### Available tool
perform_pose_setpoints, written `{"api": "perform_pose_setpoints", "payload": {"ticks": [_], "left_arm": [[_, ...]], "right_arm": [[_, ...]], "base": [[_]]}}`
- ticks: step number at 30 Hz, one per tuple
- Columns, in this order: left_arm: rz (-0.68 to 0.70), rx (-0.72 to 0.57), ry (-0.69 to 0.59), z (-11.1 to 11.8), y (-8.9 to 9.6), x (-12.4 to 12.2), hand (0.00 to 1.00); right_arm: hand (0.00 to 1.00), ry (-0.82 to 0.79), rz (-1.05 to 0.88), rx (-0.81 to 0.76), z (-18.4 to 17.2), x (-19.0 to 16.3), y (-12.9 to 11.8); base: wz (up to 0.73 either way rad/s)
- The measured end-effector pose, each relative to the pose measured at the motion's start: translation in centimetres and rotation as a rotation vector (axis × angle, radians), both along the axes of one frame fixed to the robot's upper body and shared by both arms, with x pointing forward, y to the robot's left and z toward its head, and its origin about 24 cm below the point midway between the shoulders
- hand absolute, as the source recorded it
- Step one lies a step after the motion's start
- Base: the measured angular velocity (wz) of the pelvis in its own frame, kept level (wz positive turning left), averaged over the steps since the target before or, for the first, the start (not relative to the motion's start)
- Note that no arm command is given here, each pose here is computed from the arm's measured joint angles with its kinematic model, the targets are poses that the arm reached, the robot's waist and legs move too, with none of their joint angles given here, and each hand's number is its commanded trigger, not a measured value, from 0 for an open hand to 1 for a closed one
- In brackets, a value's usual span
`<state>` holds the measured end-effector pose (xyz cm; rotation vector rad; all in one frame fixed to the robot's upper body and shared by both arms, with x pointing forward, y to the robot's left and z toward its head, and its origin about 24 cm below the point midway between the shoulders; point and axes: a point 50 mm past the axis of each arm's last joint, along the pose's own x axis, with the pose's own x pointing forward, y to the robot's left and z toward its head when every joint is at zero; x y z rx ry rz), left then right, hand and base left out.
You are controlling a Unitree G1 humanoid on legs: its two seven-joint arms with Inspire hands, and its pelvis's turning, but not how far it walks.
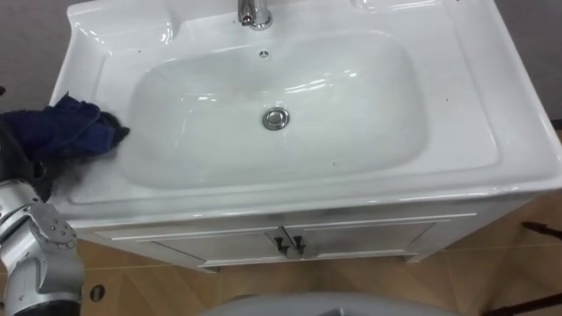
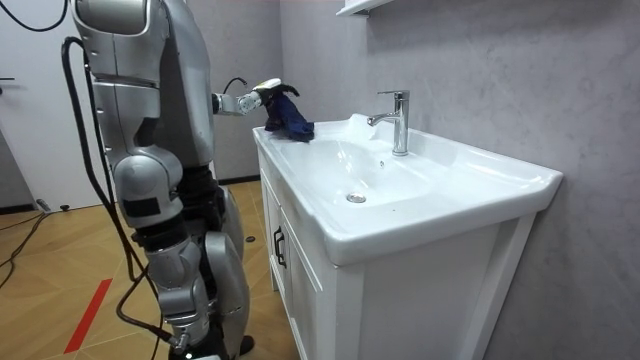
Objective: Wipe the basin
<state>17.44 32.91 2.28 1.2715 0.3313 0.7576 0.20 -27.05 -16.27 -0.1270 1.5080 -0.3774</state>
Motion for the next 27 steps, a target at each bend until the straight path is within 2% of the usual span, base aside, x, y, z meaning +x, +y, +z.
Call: {"api": "perform_pose_setpoints", "payload": {"ticks": [5,13,27], "left_arm": [[0.02,0.01,-0.024,0.5,0.5,0.0,0.0],[0.005,0.055,-0.138,3.3,0.2,0.9,0.0],[0.019,0.066,-0.211,5.5,0.2,1.6,0.0]], "right_arm": [[0.0,-0.015,0.006,0.0,0.0,0.6,0.0],[0.0,-0.029,0.009,0.004,0.0,1.3,0.1],[0.0,-0.014,-0.003,0.006,0.0,1.1,0.1]], "base": [[0.0],[0.02],[0.0]]}}
